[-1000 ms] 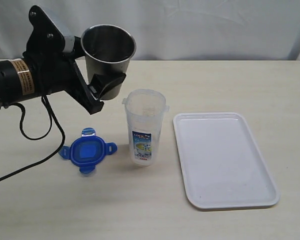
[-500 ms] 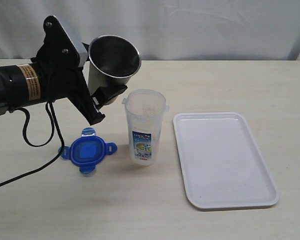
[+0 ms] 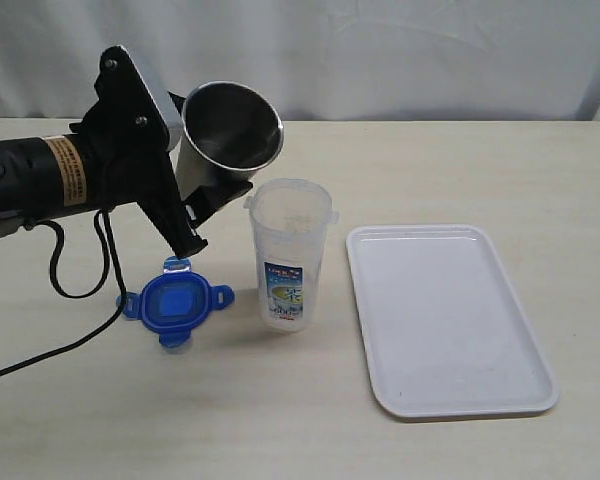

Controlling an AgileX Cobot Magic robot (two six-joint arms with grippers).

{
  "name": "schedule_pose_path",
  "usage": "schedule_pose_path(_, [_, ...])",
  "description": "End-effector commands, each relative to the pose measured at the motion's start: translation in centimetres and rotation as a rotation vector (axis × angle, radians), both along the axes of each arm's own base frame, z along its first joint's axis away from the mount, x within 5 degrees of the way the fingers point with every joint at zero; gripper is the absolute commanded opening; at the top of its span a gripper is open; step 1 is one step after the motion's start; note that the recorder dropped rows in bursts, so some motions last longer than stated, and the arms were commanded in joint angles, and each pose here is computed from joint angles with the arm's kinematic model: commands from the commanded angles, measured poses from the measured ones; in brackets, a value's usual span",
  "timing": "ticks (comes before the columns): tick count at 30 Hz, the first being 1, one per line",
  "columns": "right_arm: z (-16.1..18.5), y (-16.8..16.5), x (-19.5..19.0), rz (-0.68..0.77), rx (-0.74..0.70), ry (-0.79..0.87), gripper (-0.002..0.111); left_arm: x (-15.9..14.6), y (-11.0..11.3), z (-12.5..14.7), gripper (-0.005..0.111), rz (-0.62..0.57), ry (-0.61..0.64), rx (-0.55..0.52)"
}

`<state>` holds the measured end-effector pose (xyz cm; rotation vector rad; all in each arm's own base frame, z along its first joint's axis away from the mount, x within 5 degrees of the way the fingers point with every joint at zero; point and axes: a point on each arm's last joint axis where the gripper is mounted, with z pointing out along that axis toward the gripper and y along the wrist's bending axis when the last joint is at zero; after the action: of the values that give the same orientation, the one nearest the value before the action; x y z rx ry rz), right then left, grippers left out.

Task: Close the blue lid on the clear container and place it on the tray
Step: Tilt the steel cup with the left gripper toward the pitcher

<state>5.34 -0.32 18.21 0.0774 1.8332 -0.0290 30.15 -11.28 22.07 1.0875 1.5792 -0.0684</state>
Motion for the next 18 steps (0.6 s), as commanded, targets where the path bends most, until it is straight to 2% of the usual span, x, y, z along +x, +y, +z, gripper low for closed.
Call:
schedule_pose_path(1, [-0.01, 0.00, -0.01, 0.003, -0.009, -0.005, 0.004, 0.39, -0.35, 0.90, 0.000, -0.011, -0.048, -0.047])
schedule_pose_path(18, [-0.01, 0.00, -0.01, 0.003, -0.009, -0.005, 0.004, 0.46, -0.25, 0.70, 0.000, -0.035, -0.103, 0.052])
